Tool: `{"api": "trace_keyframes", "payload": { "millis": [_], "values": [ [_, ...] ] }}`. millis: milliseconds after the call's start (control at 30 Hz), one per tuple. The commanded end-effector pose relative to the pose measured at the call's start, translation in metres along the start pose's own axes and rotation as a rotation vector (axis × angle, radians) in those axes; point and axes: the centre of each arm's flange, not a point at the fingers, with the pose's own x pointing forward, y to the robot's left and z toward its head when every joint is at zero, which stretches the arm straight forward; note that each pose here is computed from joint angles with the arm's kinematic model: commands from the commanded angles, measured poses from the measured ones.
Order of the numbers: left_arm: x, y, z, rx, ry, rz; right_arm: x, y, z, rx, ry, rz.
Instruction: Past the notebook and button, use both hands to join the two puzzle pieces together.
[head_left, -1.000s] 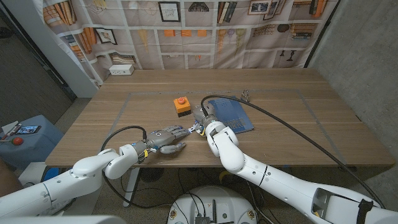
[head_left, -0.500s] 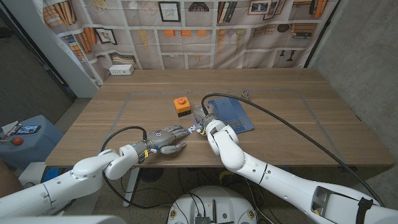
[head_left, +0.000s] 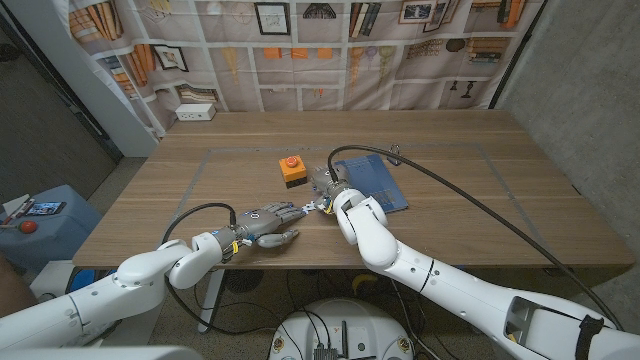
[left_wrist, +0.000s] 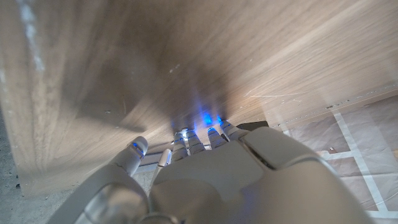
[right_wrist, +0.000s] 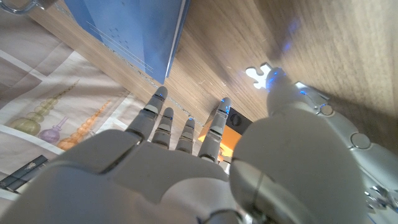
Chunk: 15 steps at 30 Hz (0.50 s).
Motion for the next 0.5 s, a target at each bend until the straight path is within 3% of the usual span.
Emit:
{"api": "trace_keyframes", "payload": {
  "millis": [33, 500],
  "values": [
    [0.001, 0.002, -0.001, 0.005, 0.005, 0.004, -0.003, -0.004, -0.014, 0.059, -0.005, 0.001],
    [-0.002, 0.001, 0.002, 0.004, 0.013, 0.004, -0.002, -0.001, -0.025, 0.151, -0.006, -0.031]
  ]
}}
